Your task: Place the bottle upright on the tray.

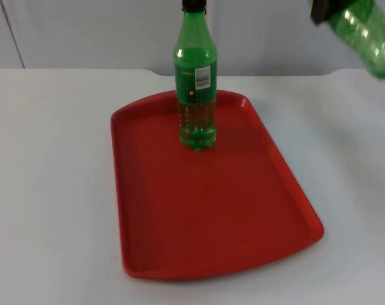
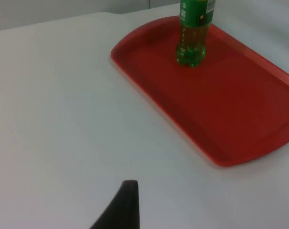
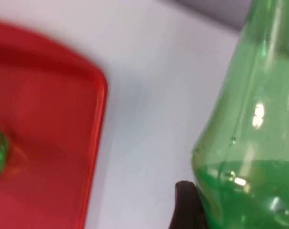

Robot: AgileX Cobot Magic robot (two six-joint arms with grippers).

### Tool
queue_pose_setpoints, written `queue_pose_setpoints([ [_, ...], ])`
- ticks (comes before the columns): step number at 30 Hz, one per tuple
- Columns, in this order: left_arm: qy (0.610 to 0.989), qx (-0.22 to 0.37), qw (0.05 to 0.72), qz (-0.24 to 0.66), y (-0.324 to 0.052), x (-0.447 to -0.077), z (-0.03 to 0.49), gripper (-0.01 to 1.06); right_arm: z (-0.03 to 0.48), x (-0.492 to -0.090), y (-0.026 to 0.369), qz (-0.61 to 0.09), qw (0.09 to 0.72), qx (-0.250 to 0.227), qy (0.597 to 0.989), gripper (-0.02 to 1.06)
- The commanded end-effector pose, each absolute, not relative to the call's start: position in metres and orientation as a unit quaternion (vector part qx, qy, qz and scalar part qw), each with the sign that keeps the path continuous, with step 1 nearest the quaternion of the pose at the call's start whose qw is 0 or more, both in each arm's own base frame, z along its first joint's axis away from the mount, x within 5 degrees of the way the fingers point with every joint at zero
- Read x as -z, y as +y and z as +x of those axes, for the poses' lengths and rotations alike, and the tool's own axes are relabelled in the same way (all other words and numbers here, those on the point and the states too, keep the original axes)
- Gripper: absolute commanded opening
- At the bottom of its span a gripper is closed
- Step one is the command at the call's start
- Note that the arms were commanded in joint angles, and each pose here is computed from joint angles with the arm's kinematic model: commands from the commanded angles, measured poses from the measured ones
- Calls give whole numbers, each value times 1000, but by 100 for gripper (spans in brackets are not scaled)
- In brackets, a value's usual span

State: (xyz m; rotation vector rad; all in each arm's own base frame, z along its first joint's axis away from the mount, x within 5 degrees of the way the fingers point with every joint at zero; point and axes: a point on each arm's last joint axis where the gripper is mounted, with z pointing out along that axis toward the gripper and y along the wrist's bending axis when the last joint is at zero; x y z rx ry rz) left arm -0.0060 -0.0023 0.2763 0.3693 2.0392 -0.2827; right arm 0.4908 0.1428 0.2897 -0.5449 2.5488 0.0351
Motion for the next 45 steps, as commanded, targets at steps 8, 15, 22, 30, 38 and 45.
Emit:
queue_pose_setpoints([
  [8, 843, 123, 499, 156, -3, -275, -6, 105, 437, -397, 129, -205, 357, -15, 911, 0],
  [15, 843, 123, 499, 156, -3, -275, -6, 105, 373, -432, 111, -213, 352, -14, 911, 0],
  [22, 843, 123, 499, 156, -3, -275, -6, 105, 308, -437, 94, -204, 402, -34, 892, 0],
  [30, 843, 124, 499, 156, -3, -275, -6, 105, 243, -397, 87, -216, 455, -107, 857, 0],
  [38, 843, 124, 499, 156, -3, -275, -6, 105, 219, -353, 95, -276, 492, -160, 810, 0],
  [45, 843, 125, 499, 156, -3, -275, -7, 105, 212, -327, 105, -332, 529, -198, 755, 0],
])
